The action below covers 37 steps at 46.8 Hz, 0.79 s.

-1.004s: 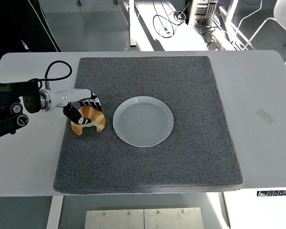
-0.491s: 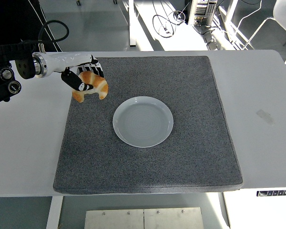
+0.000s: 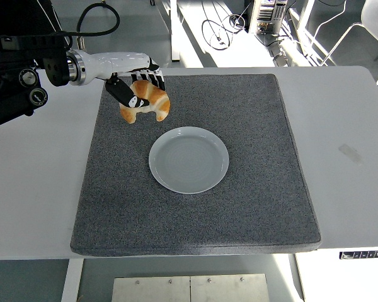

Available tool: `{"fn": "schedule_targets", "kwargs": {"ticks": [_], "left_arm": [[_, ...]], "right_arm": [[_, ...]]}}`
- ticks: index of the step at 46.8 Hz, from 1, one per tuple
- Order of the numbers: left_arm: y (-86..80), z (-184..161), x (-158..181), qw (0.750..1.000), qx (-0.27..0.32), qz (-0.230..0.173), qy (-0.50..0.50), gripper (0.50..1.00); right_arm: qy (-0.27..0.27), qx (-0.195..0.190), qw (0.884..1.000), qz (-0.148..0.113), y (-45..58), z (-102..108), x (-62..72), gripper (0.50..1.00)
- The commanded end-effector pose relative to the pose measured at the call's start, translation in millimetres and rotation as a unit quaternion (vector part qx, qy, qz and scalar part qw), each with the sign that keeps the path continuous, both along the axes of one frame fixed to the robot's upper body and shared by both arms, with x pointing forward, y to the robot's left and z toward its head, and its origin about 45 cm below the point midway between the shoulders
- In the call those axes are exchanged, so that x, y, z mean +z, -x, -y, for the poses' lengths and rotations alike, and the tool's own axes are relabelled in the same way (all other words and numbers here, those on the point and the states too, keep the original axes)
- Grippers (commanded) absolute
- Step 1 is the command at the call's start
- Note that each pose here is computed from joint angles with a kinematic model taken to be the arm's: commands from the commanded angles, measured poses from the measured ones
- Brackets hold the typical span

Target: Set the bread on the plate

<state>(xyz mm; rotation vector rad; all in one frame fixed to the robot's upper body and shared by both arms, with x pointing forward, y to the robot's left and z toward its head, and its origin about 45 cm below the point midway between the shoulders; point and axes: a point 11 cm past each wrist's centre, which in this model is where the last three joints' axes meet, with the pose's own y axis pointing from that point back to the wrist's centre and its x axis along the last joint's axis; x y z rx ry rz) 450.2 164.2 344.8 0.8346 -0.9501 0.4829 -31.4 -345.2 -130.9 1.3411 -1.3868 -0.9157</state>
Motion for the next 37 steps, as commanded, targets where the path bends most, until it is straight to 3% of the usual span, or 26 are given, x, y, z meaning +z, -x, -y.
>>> {"fn": "schedule_targets", "kwargs": {"ticks": [1,25,37], "left_arm": [[1.6,11,1,1.000,-0.012,0.000,0.002,0.500],[9.4,92,-29,0.997,-0.070,-0.025,0.016,0.500],[17.8,102,-48,0.995,-0.085,-0.043,0.022,0.500]], "right_arm": [[0.001,0.000,1.000,0.000,-0.1,0,0.0,1.000],[0.000,0.000,1.000,0.000,-0.1,0,0.0,1.000],[0.000,0.000,1.000,0.000,-0.1,0,0.0,1.000]]}}
